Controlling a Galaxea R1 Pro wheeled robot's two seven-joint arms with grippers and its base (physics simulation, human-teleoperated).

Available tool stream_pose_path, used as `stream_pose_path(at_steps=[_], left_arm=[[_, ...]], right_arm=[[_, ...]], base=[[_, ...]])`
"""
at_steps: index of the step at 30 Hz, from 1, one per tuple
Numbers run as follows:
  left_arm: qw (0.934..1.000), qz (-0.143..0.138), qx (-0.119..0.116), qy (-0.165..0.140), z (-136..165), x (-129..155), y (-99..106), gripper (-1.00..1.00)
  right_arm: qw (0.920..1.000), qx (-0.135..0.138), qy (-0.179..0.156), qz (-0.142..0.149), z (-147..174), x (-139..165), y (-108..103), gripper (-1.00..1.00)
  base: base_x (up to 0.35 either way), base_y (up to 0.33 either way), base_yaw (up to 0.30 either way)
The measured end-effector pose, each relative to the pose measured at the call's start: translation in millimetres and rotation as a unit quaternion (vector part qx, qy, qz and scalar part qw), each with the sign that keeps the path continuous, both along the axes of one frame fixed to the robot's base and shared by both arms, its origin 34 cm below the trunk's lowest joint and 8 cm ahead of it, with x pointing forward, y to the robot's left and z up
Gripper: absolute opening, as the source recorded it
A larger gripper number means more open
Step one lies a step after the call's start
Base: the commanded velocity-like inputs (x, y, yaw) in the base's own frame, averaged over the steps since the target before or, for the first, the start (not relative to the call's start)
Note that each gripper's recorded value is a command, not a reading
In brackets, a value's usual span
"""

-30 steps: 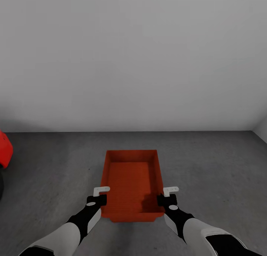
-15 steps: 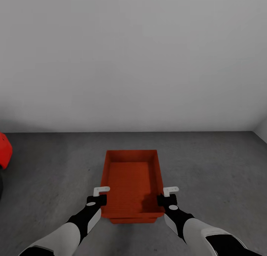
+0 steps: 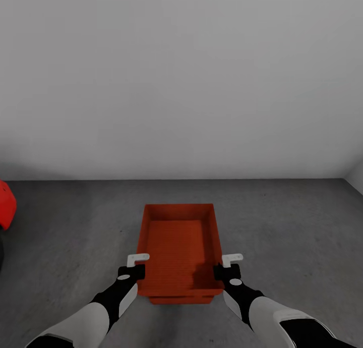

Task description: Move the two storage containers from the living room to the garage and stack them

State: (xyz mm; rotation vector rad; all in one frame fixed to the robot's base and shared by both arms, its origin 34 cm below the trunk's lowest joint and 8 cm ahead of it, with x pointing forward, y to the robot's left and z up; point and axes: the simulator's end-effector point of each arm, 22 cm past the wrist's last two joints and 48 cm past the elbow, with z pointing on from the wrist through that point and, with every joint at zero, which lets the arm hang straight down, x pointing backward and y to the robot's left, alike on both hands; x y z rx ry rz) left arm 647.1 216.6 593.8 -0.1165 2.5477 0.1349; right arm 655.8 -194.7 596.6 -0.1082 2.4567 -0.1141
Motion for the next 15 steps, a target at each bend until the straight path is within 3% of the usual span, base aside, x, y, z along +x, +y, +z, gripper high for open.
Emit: stream_pose_path(at_steps=[10,15], left_arm=[[1.0000,0.000,0.000,0.000,0.0,0.1,0.0,-1.00],[1.0000,0.000,0.000,0.000,0.2,-0.1,0.0,-1.00]], right_arm=[[1.0000,0.000,0.000,0.000,0.1,0.1,0.0,-1.00],[1.0000,0.000,0.000,0.000,0.3,0.0,0.0,-1.00]], base=[[0.004,0.000,0.000],[0.107,0.000,0.000]])
